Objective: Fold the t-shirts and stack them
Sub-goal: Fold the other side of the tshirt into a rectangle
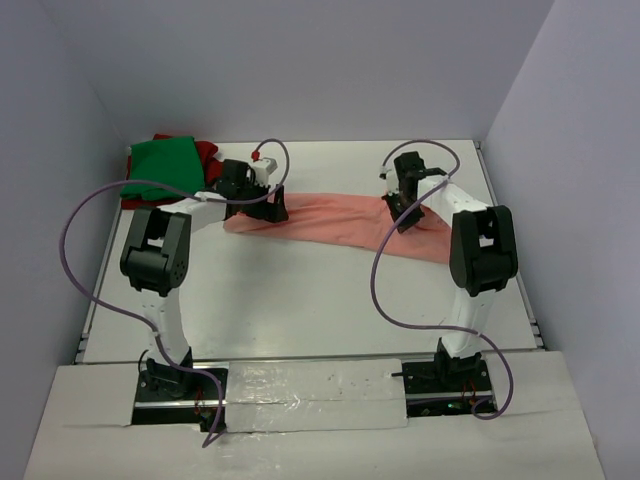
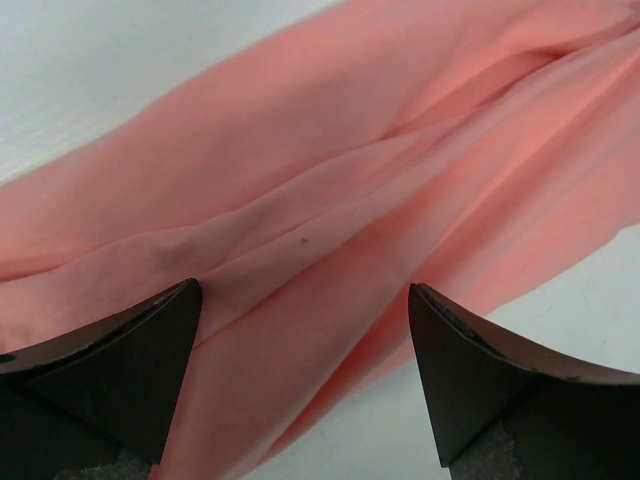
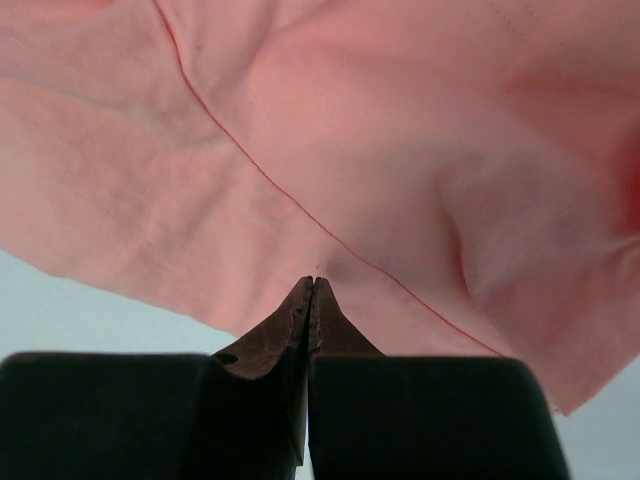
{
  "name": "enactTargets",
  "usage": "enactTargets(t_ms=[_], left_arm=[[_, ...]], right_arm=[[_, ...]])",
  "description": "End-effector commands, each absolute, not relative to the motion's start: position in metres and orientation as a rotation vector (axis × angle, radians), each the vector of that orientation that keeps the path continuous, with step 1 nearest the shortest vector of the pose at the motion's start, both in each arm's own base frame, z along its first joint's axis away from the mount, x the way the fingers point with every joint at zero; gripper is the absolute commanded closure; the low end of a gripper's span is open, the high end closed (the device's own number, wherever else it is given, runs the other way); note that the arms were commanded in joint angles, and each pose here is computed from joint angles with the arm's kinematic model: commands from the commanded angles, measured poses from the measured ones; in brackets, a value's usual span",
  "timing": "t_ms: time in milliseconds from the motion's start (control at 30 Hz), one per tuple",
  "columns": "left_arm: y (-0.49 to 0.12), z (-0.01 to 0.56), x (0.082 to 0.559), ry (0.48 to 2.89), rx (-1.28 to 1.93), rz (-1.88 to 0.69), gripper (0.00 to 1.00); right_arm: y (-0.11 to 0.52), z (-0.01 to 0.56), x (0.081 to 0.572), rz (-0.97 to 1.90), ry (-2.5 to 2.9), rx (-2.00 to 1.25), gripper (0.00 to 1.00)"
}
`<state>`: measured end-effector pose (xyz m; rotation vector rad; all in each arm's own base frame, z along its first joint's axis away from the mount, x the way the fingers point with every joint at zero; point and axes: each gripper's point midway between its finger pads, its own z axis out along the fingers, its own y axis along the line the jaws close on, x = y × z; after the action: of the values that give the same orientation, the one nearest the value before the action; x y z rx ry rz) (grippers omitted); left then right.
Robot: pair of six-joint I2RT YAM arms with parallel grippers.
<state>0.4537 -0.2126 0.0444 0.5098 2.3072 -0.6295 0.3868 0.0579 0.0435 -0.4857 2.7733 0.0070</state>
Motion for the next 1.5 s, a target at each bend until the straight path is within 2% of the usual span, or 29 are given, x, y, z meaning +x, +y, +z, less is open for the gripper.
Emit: enactTargets(t_ms=[0,33,67,100,133,167,267,300,333,367,400,433,500,533,633,733,800,900,967,1000,1100,1133,1267,1467], left_arm=[[-0.225,0.041,0.445,2.353,0.556,-0.667,0.07],[-0.228,0.037,0.447,2.370,0.565,-0.665,0.09],[-0.223,0.031,0.445,2.409,0.546,-0.636,0.22],[-0.223,0.030,0.446,2.416,0.543,-0.628,0.39],[-0.224,0.028,0.447,2.419,0.540,-0.621,0.64],[-0.221,0.028,0.452,2.417,0.516,-0.590,1.00],[-0.216,0.034,0.460,2.392,0.495,-0.543,1.00],[-0.213,0.038,0.465,2.373,0.478,-0.506,0.96],[-0.212,0.045,0.468,2.350,0.486,-0.492,0.88],[-0.210,0.049,0.471,2.333,0.483,-0.466,0.66],[-0.207,0.059,0.476,2.297,0.466,-0.430,0.52],[-0.205,0.063,0.477,2.276,0.471,-0.418,0.34],[-0.201,0.075,0.479,2.247,0.452,-0.385,0.28],[-0.202,0.081,0.482,2.223,0.452,-0.379,0.18],[-0.198,0.092,0.484,2.196,0.447,-0.350,0.14],[-0.193,0.100,0.486,2.173,0.423,-0.316,0.14],[-0.193,0.105,0.486,2.146,0.402,-0.310,0.17],[-0.196,0.107,0.486,2.139,0.407,-0.290,0.33],[-0.198,0.109,0.486,2.133,0.414,-0.292,0.50],[-0.199,0.111,0.486,2.130,0.415,-0.290,0.64],[-0.204,0.114,0.484,2.128,0.429,-0.279,0.84],[-0.204,0.115,0.484,2.124,0.432,-0.277,0.88],[-0.208,0.119,0.480,2.117,0.448,-0.244,1.00],[-0.210,0.106,0.476,2.124,0.465,-0.237,1.00]], right_arm=[[0.065,0.069,0.407,0.089,2.714,-0.383,1.00],[0.067,0.071,0.408,0.102,2.717,-0.377,1.00],[0.067,0.074,0.410,0.111,2.712,-0.365,1.00],[0.067,0.077,0.412,0.116,2.704,-0.357,1.00],[0.068,0.082,0.413,0.121,2.687,-0.353,1.00],[0.068,0.086,0.416,0.120,2.676,-0.347,1.00],[0.069,0.089,0.416,0.121,2.663,-0.347,1.00],[0.069,0.087,0.415,0.127,2.665,-0.352,1.00],[0.069,0.085,0.413,0.129,2.673,-0.356,1.00],[0.069,0.082,0.411,0.128,2.683,-0.358,1.00],[0.068,0.080,0.410,0.127,2.685,-0.365,1.00],[0.069,0.078,0.408,0.129,2.689,-0.370,1.00],[0.069,0.076,0.406,0.134,2.685,-0.373,1.00],[0.069,0.076,0.406,0.132,2.685,-0.374,1.00],[0.067,0.078,0.405,0.122,2.680,-0.376,1.00],[0.067,0.081,0.405,0.117,2.670,-0.381,1.00],[0.066,0.080,0.405,0.113,2.668,-0.374,1.00],[0.063,0.079,0.406,0.093,2.670,-0.369,1.00],[0.064,0.076,0.405,0.093,2.672,-0.371,1.00],[0.063,0.075,0.405,0.088,2.676,-0.368,1.00],[0.060,0.069,0.407,0.063,2.685,-0.353,1.00],[0.059,0.064,0.407,0.061,2.697,-0.341,1.00],[0.058,0.053,0.405,0.054,2.743,-0.324,1.00],[0.065,0.040,0.399,0.128,2.806,-0.300,1.00]])
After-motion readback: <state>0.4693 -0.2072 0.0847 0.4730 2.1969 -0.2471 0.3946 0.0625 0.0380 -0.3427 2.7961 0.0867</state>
